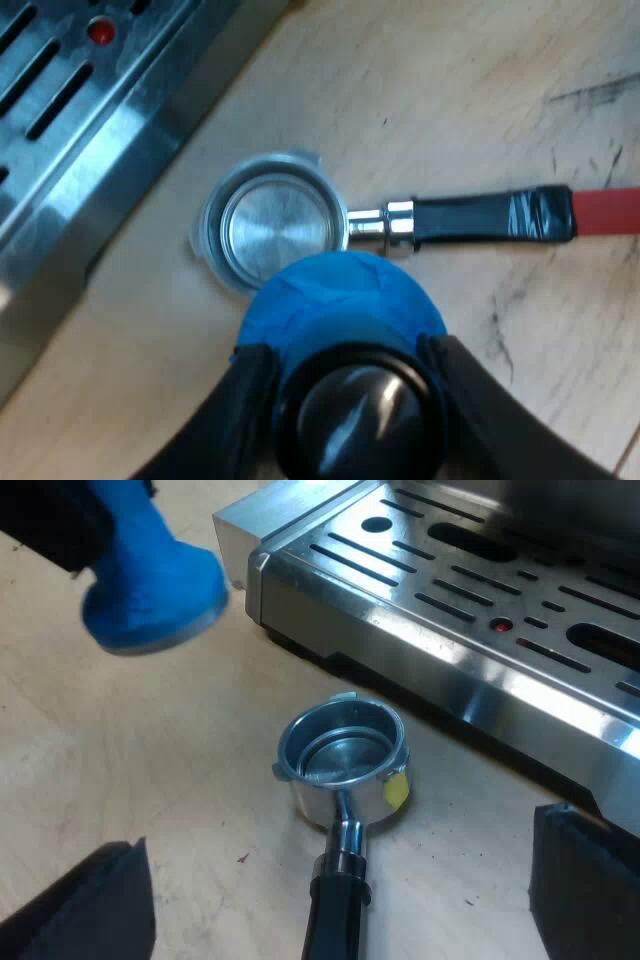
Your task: Grind coffee beans and then tamp
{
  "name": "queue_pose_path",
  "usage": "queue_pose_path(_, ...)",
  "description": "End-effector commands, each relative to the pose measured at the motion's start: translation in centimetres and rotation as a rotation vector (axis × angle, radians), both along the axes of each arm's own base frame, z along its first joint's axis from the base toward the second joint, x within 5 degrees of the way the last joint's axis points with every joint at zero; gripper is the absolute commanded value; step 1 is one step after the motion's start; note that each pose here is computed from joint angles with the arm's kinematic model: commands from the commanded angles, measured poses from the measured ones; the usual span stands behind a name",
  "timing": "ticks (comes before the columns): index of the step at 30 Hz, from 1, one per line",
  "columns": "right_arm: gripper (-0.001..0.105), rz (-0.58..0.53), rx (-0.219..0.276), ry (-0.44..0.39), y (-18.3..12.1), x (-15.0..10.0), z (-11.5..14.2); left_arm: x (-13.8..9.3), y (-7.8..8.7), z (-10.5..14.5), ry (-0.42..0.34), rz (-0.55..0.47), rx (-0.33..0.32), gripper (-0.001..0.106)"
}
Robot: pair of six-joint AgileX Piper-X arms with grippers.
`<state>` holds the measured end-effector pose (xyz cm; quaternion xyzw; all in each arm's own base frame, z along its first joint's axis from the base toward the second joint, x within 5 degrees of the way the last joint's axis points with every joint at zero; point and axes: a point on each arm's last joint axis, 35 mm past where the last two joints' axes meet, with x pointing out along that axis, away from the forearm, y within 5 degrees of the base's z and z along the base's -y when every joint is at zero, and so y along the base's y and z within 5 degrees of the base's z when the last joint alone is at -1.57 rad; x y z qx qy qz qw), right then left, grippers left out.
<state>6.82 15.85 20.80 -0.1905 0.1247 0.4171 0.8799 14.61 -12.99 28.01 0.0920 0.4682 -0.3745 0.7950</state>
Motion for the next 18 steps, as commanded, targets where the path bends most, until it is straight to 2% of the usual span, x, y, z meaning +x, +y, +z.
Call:
queue_pose_path(1,0.077,-0.004,0.013,-0.014,0.0,0.1,0.3,0.9,-0.9,0.5,-0.033,-0.008,-0.022,0.0)
queue_pose_path(18,0.077,-0.009,0.02,-0.006,0.0,0.1,0.3,3.7,-3.2,-2.8,0.035,-0.03,0.043,0.0)
